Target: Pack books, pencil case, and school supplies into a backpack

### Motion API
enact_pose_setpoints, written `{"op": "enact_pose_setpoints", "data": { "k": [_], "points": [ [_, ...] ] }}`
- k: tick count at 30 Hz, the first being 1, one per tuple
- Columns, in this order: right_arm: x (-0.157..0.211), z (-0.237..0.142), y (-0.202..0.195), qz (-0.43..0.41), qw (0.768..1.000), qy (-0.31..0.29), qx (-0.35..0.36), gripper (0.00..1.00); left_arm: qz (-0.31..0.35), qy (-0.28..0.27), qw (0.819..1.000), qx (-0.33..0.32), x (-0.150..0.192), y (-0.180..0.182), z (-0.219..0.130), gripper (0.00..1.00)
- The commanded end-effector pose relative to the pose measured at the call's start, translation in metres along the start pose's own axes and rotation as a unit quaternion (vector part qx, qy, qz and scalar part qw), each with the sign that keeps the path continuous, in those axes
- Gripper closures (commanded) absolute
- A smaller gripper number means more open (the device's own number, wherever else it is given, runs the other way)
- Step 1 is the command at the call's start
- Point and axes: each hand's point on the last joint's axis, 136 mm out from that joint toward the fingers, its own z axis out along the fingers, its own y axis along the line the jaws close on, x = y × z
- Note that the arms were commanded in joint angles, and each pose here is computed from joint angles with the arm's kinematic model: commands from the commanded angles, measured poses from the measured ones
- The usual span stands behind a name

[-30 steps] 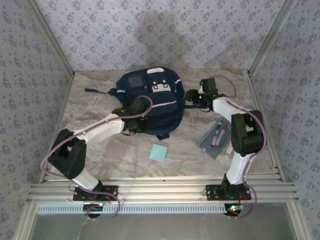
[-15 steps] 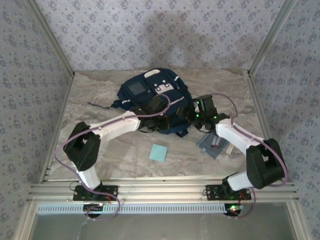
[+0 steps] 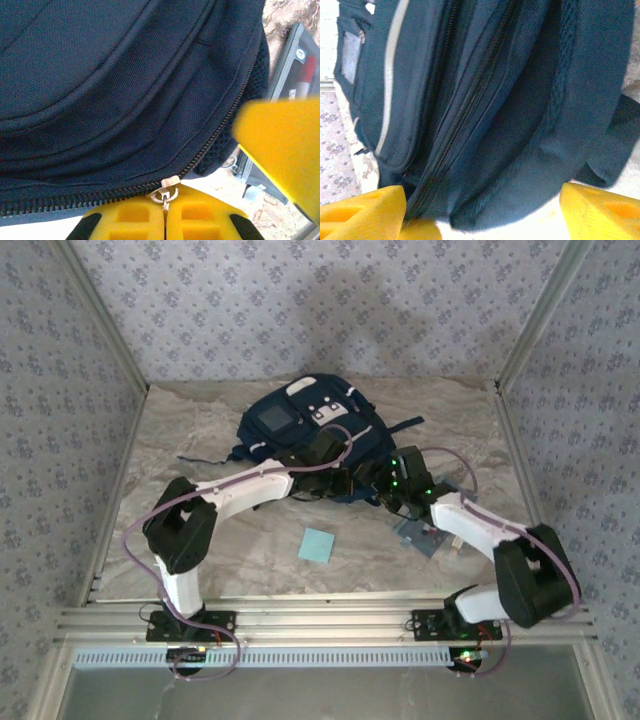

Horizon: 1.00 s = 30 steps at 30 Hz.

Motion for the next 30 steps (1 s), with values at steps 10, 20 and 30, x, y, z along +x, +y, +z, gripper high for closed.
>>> {"op": "enact_pose_setpoints", "data": {
  "k": [10, 20, 30],
  "points": [
    [-0.022, 0.034, 0.013, -0.013, 0.999, -0.035, -0.007, 1.00, 0.053, -0.004, 0.998, 0.024, -0.003, -0.015, -0.023, 1.00],
    [-0.040, 0.010, -0.016, -0.071, 0.995, -0.043, 0.050, 1.00, 0.019, 0.026, 0.995, -0.099, -0.009, 0.103, -0.046, 1.00],
    [-0.024, 0.002, -0.023, -0.112, 0.992, -0.016, 0.063, 1.00, -0.052, -0.050, 0.978, -0.196, -0.064, 0.187, -0.055, 1.00]
  ]
}}
